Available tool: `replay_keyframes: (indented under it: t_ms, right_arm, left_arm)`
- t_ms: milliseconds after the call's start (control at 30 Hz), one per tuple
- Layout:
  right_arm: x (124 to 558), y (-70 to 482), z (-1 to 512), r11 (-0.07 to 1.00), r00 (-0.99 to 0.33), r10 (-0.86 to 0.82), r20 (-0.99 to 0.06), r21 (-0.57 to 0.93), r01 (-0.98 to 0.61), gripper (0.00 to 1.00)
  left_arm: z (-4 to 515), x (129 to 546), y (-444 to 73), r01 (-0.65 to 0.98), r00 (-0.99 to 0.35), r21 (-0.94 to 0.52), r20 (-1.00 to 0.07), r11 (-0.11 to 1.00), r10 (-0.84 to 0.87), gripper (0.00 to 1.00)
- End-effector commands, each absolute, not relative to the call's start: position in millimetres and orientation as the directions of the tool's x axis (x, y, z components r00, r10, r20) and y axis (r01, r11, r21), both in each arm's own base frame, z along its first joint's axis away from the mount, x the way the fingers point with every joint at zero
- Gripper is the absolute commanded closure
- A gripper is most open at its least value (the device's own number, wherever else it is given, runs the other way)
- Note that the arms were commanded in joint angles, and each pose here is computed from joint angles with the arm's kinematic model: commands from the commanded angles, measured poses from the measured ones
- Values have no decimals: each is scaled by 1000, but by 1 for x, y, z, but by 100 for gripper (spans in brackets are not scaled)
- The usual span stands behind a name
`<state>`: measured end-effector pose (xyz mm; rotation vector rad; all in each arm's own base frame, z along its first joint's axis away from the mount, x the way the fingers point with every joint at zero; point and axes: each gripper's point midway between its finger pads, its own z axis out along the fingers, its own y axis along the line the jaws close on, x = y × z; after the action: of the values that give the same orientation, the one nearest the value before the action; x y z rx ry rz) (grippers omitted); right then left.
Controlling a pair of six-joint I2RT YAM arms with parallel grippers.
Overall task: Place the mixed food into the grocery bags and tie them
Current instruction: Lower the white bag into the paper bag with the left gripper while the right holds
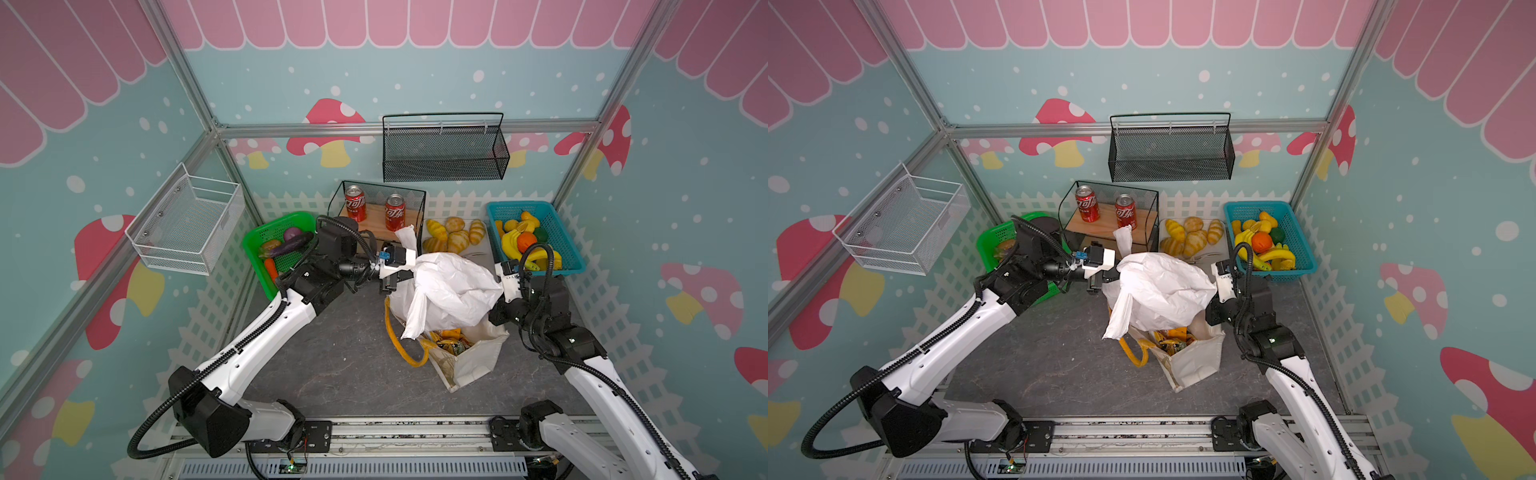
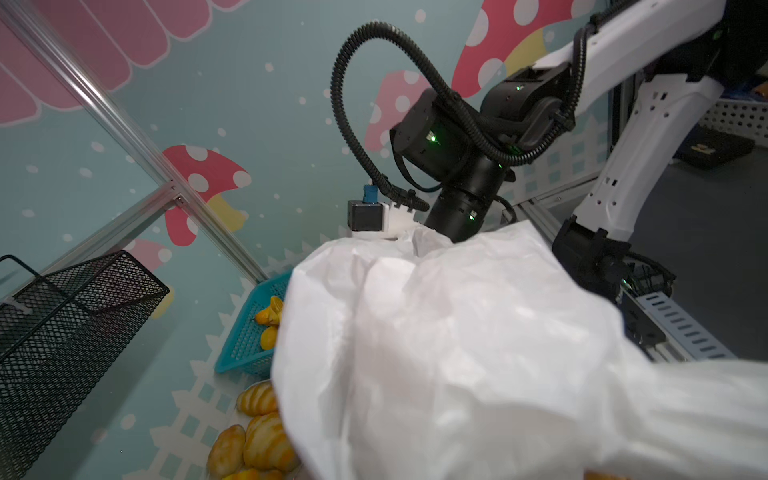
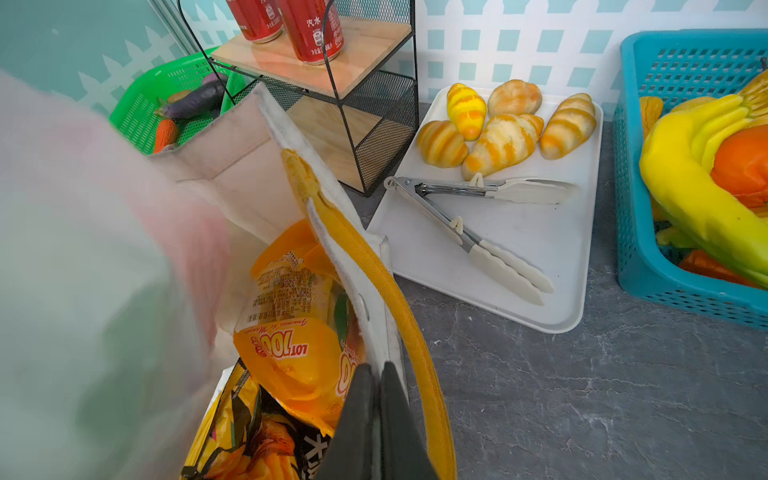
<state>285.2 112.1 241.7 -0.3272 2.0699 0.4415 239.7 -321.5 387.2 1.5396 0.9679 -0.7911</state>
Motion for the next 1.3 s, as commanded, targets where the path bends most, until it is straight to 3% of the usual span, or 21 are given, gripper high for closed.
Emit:
replay_keyframes:
  t_ms: [0,367,633,733,900,1067,1200,1267]
  right_arm:
    - [296,115,276,872,-412,-10,-911,193,-449,100]
    - [301,117,294,828,-379,68,-923,264,-494,100]
    - [303,126,294,790,-382,105,-918,311,-529,100]
    - [304,127,291,784,-385,125,-914,329,-527,100]
    - [306,119,273,814,-406,131,-905,332,-477,100]
    - [306,107,264,850,-403,130,-906,311,-426,100]
    - [308,104,257,860,-415,123,-901,306,-409,100]
    - [309,103,256,863,-415,122,-902,303,-405,100]
  left_arm:
    - [352,226,-310,872,487,449,-833,-194,261,100]
    - [288,254,-328,896,443,353,-729,-268,521,100]
    - [222,255,-369,885,456,269,-659,-379,598,100]
    - [194,264,-385,899,431,233,-626,-371,650,100]
    - [181,281,-417,918,397,270,-635,-291,662,85]
    - [212,291,-420,938,333,308,-686,-156,647,71]
    - [255,280,-408,933,326,353,-741,-71,588,45]
    - [275,274,-398,923,334,384,-760,-30,558,36]
